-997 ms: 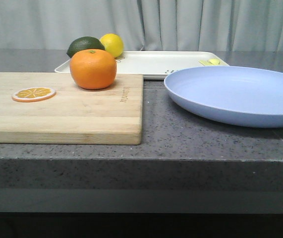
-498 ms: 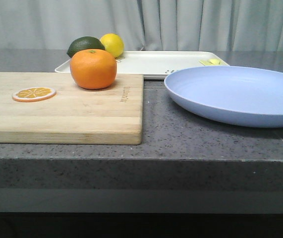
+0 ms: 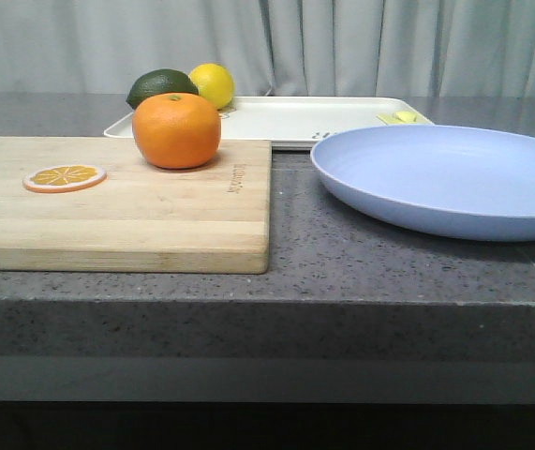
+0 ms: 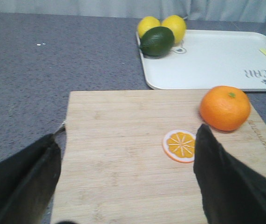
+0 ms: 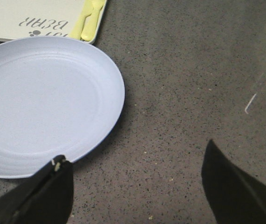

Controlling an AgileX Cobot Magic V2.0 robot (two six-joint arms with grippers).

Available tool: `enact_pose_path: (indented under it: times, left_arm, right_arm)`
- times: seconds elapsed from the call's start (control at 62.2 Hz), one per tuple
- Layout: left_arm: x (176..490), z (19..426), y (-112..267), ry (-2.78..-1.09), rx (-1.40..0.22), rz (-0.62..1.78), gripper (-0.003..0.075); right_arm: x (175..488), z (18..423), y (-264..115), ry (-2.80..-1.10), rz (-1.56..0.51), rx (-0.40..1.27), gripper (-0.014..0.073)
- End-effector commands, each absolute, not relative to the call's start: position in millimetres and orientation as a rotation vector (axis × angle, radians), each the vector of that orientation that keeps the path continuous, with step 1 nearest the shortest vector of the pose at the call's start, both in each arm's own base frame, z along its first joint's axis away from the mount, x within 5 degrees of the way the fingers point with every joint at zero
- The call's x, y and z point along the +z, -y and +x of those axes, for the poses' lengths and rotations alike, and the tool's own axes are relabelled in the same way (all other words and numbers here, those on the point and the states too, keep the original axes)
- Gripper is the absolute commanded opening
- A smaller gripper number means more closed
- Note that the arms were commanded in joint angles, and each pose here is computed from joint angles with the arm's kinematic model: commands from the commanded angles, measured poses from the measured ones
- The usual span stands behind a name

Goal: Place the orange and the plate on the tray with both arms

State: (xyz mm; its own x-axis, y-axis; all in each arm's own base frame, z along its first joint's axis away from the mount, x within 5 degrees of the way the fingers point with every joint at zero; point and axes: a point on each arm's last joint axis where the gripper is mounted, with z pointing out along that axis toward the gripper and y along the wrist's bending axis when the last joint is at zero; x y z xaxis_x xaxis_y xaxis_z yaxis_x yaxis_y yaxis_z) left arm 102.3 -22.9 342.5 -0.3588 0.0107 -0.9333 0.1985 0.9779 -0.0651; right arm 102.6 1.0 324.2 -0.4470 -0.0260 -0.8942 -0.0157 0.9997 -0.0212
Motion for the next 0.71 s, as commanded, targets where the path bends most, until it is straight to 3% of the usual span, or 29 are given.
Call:
enact_pose_path:
  times: [0.0, 0.306, 0.691]
  left_arm:
    - [360.3, 113.5, 33.8, -1.841, -0.237, 0.231, 0.058]
    - [370.8, 160.0, 80.6, -1.916, -0.306, 0.455, 0.0578]
    - [363.0, 242.5, 156.5, -2.023, -0.324, 0.615, 0.0578]
  right_arm:
    - [346.1, 105.7, -4.3, -1.953, -0.069, 0.002, 0.0581]
    - [350.3, 103.5, -18.0, -1.974, -0.234, 0.064, 0.0581]
    - [349.3, 103.5, -18.9, -1.976, -0.243, 0.069, 0.0581]
